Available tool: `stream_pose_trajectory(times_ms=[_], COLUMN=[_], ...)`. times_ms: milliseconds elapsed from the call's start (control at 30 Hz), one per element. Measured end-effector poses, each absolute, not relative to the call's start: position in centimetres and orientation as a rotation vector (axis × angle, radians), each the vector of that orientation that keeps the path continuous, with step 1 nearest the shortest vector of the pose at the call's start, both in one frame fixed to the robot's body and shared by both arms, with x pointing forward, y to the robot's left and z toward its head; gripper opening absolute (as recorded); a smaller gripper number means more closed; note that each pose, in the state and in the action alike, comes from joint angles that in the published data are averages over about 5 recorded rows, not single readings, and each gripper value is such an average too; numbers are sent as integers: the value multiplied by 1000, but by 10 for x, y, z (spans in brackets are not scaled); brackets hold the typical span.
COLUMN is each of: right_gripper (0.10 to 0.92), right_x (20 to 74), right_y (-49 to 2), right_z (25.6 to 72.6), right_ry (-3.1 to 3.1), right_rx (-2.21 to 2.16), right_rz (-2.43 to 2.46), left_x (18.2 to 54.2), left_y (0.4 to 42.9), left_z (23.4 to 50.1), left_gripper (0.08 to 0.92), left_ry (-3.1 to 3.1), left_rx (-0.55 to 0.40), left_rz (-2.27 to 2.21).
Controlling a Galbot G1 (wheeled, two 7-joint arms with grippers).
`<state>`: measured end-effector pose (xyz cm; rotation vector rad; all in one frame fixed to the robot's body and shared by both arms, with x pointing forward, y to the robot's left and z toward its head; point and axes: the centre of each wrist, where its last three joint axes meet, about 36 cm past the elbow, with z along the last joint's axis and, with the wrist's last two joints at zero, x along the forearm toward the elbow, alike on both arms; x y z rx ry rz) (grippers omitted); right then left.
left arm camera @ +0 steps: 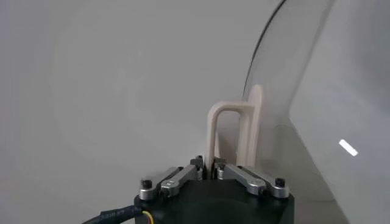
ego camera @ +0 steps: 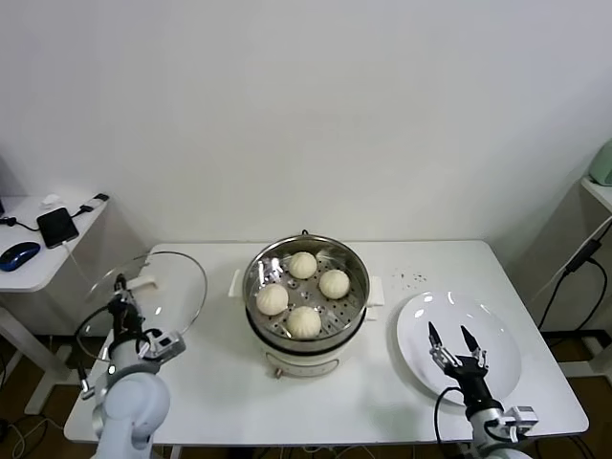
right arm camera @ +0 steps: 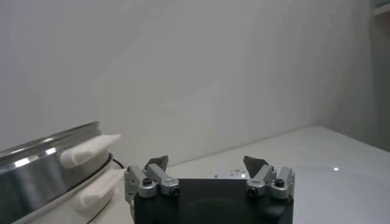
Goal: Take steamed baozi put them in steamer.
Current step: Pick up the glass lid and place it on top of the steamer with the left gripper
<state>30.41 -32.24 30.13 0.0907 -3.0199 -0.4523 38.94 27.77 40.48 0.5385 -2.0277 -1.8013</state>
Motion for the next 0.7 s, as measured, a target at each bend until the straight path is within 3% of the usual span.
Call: stream_pose_trajectory(times_ms=[267, 700], right_gripper=[823, 823], right_x=[303, 294], right_y=[-320, -318], right_z=[305, 301], right_ry=[-3030, -3028], right_rx=[95, 72], right_rz=[-433, -399], left_x=[386, 398], left_y=[231, 135], left_z=[446, 480], left_gripper=[166, 166], left_ry=[-2072, -2267], left_rx=[552, 376], left_rz=[-1733, -1656])
